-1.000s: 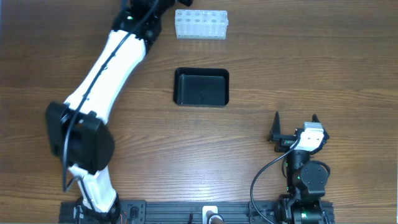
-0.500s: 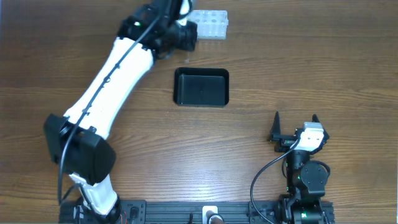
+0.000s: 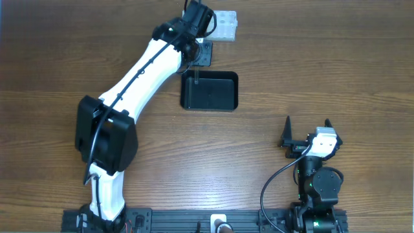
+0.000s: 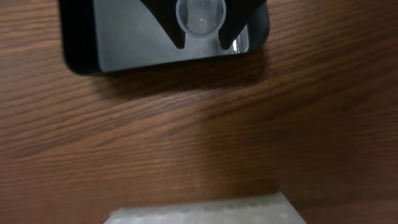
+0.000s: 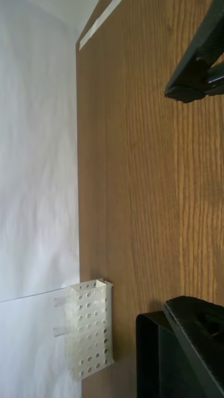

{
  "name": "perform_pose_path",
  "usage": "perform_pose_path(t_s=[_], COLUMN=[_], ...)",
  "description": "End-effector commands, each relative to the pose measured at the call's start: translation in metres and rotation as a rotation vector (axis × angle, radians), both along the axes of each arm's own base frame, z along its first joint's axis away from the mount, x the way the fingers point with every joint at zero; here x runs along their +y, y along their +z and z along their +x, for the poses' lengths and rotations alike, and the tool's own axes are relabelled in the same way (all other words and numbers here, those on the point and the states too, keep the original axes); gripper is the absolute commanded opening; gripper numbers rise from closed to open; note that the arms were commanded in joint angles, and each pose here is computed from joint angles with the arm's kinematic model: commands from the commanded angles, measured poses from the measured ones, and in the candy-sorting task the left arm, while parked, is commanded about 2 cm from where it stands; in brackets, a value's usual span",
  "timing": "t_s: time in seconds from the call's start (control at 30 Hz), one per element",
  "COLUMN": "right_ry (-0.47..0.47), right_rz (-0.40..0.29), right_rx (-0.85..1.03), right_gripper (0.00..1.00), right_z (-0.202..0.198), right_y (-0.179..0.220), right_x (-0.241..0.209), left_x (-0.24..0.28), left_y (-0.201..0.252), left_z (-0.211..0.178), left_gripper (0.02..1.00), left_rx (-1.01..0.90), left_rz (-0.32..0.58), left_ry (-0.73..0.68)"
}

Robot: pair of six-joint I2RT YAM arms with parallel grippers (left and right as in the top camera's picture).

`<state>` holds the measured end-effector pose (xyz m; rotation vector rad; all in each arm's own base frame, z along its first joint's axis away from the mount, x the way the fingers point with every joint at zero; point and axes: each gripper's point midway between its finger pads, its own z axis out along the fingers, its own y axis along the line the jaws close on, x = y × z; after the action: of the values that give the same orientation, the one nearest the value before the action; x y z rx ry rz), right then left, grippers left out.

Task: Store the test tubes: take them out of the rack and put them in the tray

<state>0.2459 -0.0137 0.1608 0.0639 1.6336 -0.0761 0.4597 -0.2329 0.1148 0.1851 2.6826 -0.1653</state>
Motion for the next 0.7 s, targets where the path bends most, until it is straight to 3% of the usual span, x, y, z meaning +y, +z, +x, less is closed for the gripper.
perform_pose_path(t_s=[0.03, 0.7], right_ry=[-0.009, -0.009], right_rz=[-0.002, -0.002], right_rx=[0.001, 0.001], right_gripper=[0.993, 0.993], right_z=[0.0, 0.0], right_y=[-0.002, -0.002], right_x=[-0.001, -0.001], left_x=[0.003, -0.004], left_y=[-0.03, -0.063], left_z=[-0.001, -0.016], left_gripper=[0.123, 0.121], left_rx=[0.051, 0.155], left_rz=[0.035, 0.037], left_ry=[0.019, 0.012])
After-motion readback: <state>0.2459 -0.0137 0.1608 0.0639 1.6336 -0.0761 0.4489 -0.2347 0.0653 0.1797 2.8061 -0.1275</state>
